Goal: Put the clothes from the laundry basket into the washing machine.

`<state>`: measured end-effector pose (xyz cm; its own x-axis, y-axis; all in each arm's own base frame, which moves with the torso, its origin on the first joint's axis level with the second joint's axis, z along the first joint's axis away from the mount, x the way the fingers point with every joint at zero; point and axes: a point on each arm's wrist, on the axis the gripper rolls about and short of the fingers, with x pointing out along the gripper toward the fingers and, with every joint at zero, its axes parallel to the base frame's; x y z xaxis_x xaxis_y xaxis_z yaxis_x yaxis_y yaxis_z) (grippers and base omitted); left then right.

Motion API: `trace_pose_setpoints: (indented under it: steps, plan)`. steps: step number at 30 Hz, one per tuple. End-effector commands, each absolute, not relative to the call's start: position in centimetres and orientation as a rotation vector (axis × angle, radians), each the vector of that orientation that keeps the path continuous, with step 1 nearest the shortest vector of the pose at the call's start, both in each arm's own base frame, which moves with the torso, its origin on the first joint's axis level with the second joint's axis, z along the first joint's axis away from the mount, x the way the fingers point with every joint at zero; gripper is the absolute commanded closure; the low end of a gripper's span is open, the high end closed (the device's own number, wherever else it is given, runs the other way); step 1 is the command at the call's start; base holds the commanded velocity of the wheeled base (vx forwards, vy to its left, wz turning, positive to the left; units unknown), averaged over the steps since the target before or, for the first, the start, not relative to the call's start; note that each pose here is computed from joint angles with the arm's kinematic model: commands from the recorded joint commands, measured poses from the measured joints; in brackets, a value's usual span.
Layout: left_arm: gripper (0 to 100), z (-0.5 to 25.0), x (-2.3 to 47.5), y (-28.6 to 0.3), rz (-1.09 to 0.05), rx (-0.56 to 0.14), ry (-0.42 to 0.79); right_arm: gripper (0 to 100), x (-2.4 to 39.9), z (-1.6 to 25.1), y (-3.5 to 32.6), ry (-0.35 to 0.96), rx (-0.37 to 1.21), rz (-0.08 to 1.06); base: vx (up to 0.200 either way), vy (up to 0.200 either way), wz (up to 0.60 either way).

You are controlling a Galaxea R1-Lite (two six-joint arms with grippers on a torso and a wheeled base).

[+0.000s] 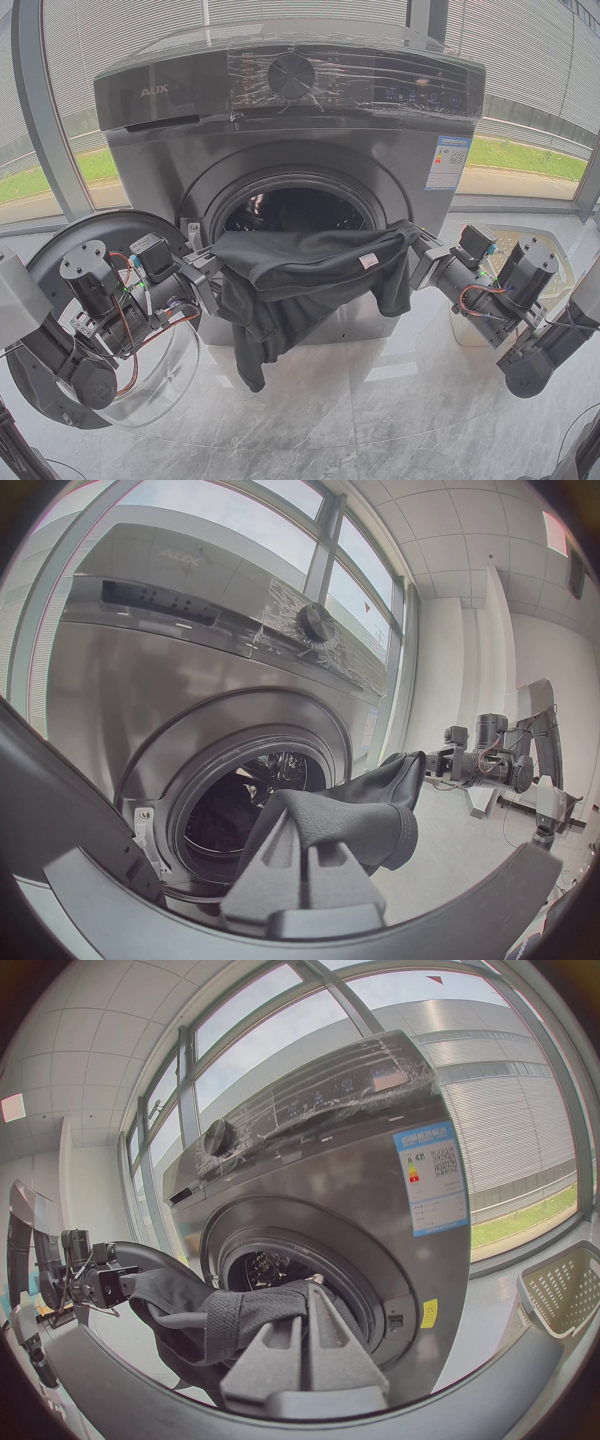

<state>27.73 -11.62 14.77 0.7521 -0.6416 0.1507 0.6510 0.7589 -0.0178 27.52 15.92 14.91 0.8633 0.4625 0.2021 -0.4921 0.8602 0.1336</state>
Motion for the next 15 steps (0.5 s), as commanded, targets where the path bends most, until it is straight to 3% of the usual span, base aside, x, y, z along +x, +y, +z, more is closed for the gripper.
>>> trace_pose_setpoints:
  steps: [1, 15]
  plan:
    - [100, 15.14, 27.51, -11.54, -0.707, -0.071, -0.151, 100, 27.48, 15.59, 15.81, -0.190, 0.191, 0.501, 0.000, 0.000, 0.00]
    - [100, 14.82, 27.42, -11.47, -0.709, -0.068, -0.137, 100, 27.43, 15.63, 15.95, -0.191, 0.193, 0.506, 0.000, 0.000, 0.00]
